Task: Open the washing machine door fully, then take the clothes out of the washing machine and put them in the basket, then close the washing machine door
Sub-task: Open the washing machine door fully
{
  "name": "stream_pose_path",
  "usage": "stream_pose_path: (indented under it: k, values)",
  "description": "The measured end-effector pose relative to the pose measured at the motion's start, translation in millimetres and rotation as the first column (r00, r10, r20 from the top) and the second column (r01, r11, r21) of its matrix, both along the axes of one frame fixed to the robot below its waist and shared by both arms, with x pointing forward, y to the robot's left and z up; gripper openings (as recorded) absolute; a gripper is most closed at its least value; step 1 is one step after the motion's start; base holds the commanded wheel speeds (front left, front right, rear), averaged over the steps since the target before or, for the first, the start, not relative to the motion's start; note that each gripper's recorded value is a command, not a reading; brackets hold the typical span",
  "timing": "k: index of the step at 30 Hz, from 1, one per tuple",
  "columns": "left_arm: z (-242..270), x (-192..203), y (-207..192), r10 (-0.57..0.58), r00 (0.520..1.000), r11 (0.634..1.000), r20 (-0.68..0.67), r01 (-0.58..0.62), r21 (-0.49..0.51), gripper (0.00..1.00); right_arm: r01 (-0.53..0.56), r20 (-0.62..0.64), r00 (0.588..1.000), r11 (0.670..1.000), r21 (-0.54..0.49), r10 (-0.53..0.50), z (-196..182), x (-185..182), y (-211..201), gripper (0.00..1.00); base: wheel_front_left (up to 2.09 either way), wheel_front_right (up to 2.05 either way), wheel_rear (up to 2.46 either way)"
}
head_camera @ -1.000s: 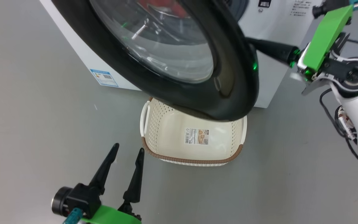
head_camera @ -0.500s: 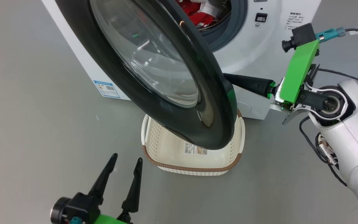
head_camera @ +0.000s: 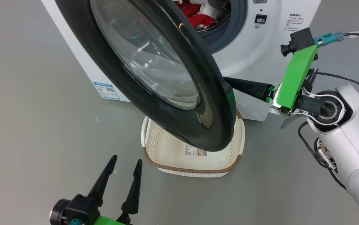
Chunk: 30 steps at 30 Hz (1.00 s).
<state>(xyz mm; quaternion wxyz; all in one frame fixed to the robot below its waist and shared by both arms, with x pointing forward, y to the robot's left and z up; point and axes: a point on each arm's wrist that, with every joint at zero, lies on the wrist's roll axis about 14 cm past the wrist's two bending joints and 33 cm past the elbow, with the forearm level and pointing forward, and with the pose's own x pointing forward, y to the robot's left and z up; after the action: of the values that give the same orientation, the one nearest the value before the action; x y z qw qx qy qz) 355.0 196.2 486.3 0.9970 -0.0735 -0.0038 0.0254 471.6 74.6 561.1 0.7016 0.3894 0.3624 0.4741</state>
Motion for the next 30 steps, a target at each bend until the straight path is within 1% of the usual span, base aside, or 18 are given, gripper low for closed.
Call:
stream_pose_path:
  k: [1,2,8,11,16,23,26,30]
  values:
    - [0,0,0,0.0,1.0,1.0,0.0,0.0,0.0,1.0,0.008,0.003,1.0,1.0,-0.001,-0.008,0,1,-1,0.83,0.0,0.0,0.0]
    - [0,0,0,0.0,1.0,1.0,0.0,0.0,0.0,1.0,0.019,0.006,1.0,1.0,0.001,-0.019,0,2,-2,1.0,0.0,0.0,0.0]
    - [-1,1,0,0.0,1.0,1.0,-0.003,0.0,0.0,1.0,0.053,0.025,0.998,0.999,0.005,-0.054,1,8,-6,1.0,0.0,0.0,0.0]
    - [-2,2,0,-0.001,1.0,1.0,-0.004,0.001,0.0,1.0,0.076,0.024,0.997,0.997,0.001,-0.076,-4,9,-10,1.0,0.0,0.0,0.0]
    - [-2,3,0,-0.001,1.0,1.0,-0.003,0.001,-0.001,1.0,0.157,0.03,0.987,0.987,-0.007,-0.157,-12,17,-26,1.0,0.0,0.0,0.0]
    - [-3,7,-2,-0.011,1.0,1.0,-0.005,0.011,-0.001,1.0,0.297,0.097,0.951,0.954,-0.04,-0.293,-21,33,-59,1.0,0.0,0.0,0.0]
    - [-3,9,-3,-0.014,1.0,1.0,-0.006,0.014,-0.002,1.0,0.361,0.137,0.927,0.93,-0.071,-0.349,-30,38,-76,1.0,0.0,0.0,0.0]
    - [-4,10,-4,-0.018,1.0,1.0,-0.006,0.018,0.003,1.0,0.423,0.178,0.899,0.899,-0.113,-0.4,-46,37,-94,1.0,0.0,0.0,0.0]
